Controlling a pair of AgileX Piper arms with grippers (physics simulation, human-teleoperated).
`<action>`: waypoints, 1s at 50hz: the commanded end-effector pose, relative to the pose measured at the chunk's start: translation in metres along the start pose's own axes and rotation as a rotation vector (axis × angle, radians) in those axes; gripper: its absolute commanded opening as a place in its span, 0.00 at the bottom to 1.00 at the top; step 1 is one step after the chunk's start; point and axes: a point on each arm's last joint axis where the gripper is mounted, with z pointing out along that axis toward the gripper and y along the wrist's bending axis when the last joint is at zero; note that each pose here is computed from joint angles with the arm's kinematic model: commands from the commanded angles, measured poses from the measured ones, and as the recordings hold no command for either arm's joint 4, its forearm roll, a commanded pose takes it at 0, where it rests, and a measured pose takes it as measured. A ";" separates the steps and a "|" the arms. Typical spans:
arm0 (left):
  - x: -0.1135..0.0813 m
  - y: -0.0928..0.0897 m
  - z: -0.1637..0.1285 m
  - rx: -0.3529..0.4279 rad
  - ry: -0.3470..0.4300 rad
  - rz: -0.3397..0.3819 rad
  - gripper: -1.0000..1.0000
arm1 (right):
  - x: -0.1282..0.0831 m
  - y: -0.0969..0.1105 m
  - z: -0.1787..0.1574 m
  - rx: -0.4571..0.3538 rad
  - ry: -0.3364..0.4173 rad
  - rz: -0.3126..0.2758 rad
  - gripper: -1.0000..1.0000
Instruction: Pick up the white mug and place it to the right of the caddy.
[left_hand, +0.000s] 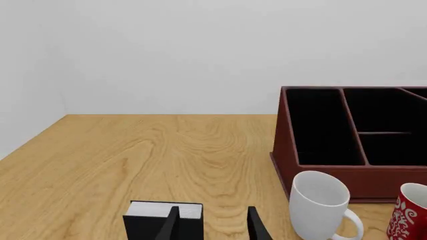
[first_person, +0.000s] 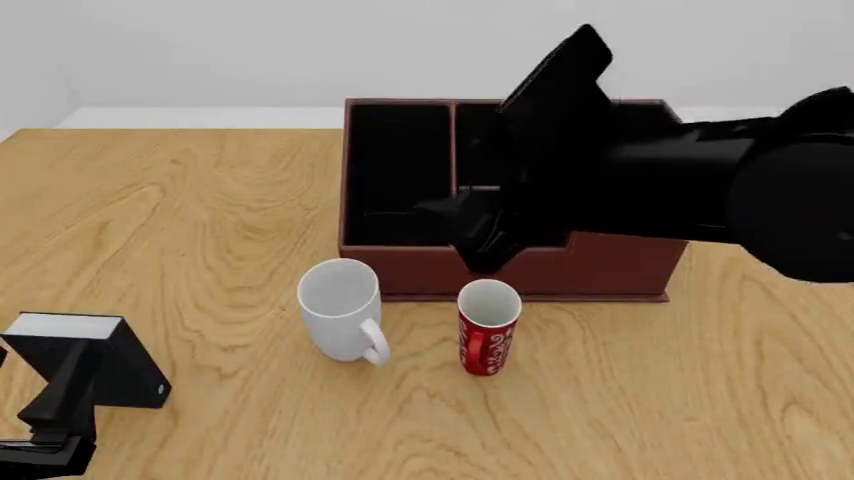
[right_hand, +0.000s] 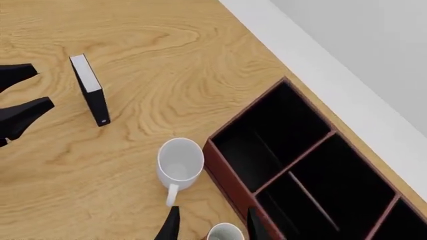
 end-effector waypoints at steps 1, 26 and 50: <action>0.000 0.000 0.000 0.000 0.000 0.000 1.00 | 0.009 0.007 0.021 -0.028 0.058 0.036 1.00; 0.000 0.000 0.000 0.000 0.000 0.000 1.00 | 0.022 0.019 0.056 -0.063 0.118 0.077 1.00; 0.000 0.000 0.000 0.000 0.000 0.000 1.00 | 0.032 0.033 0.089 -0.094 0.175 0.103 1.00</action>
